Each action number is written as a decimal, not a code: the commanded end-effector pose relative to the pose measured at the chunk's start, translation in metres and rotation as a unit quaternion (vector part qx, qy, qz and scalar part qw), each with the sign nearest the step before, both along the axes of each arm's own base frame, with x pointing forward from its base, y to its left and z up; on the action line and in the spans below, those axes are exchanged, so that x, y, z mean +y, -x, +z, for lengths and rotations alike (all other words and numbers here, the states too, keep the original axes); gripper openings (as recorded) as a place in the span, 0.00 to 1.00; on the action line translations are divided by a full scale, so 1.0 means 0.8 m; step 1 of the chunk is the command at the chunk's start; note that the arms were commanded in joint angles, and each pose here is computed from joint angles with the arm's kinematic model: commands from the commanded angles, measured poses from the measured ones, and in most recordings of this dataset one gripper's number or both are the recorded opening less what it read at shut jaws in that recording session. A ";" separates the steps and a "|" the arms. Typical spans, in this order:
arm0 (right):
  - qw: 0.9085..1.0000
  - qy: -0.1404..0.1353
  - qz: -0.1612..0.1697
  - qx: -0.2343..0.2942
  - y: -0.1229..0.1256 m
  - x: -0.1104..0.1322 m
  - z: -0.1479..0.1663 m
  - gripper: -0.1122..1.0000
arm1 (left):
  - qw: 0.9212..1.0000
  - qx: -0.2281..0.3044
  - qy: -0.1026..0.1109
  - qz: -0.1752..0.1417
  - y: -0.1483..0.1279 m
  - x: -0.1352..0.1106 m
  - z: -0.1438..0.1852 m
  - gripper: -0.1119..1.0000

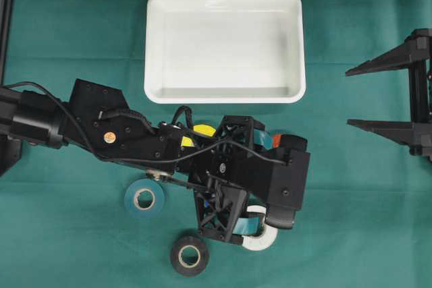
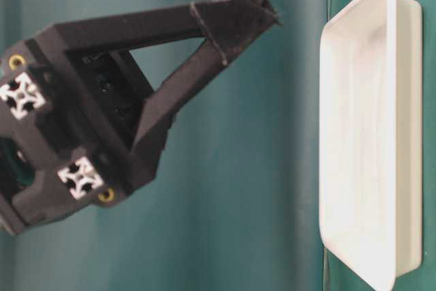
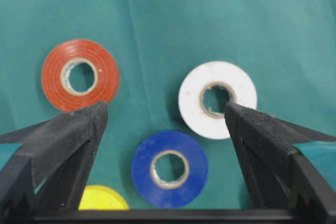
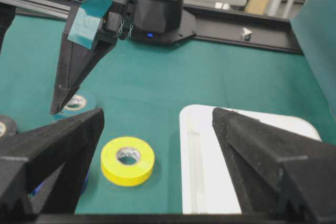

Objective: Pick up the tape from a random location and place it into the white case.
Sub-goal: 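Lower the left gripper into the white roll's hole and close it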

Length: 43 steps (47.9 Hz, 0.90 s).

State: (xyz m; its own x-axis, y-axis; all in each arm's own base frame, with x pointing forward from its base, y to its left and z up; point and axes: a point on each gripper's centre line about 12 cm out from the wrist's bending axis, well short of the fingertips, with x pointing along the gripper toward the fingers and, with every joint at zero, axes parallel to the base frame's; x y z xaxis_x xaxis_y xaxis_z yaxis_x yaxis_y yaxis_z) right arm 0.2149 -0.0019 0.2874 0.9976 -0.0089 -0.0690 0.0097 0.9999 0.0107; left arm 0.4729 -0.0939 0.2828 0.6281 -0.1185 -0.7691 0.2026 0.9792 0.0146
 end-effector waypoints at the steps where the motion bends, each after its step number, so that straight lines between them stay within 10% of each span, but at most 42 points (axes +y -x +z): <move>1: 1.000 0.001 0.000 -0.014 -0.004 0.000 0.013 0.92 | 1.000 -0.025 0.005 -0.001 0.000 -0.002 0.023 0.99; 43: 1.000 0.001 0.000 -0.009 -0.005 0.000 0.011 0.92 | 0.999 -0.041 0.010 -0.004 -0.002 -0.008 0.005 0.99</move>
